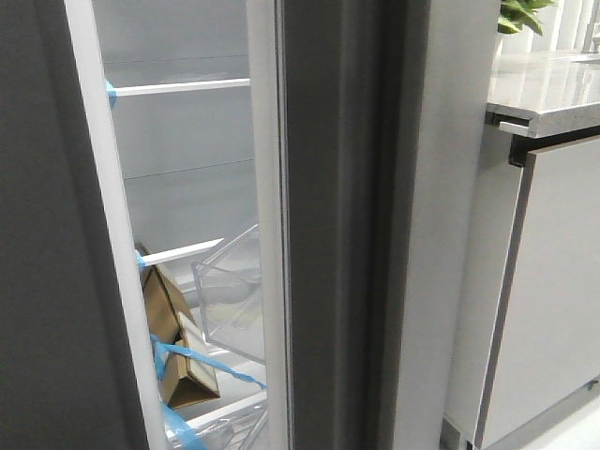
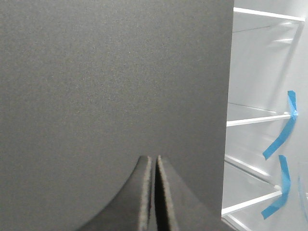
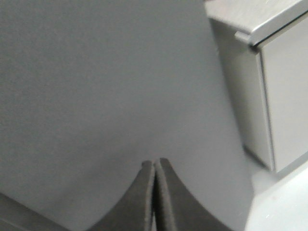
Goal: Close fridge door
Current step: 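Keep pushing the door with both grippers until it shuts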
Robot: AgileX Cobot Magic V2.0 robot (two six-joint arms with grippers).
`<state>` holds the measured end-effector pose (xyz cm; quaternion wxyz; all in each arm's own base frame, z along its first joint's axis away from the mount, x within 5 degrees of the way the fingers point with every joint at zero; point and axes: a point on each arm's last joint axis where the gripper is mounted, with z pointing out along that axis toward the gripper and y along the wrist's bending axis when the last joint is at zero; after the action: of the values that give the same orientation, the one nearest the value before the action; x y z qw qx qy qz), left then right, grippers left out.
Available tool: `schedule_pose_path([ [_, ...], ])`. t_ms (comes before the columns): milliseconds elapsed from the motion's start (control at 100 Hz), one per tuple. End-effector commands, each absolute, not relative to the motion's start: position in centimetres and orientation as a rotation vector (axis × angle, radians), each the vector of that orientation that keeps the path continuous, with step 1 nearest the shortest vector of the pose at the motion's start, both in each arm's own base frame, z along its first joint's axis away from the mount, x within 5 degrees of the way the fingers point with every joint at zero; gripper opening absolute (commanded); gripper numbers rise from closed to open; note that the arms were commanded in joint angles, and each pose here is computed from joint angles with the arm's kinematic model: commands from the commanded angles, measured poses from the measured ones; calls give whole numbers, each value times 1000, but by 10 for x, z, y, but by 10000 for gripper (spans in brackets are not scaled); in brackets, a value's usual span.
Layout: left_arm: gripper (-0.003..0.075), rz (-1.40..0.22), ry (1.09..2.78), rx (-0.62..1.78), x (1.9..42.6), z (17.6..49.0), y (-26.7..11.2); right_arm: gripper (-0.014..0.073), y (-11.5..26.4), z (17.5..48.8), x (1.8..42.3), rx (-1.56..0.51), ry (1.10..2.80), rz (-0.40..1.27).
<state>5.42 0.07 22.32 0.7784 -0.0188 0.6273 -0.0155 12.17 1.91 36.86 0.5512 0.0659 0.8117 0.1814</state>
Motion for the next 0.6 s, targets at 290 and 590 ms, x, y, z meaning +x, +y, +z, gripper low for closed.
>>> schedule_pose_path([
  [290, -20, -36, 1307, -46, 54, 218, 1, -46, 38, 393, 185, 28, 1827, 717],
  [590, -20, -36, 1307, -46, 54, 218, 1, -46, 53, 407, 221, -126, 1722, 941],
])
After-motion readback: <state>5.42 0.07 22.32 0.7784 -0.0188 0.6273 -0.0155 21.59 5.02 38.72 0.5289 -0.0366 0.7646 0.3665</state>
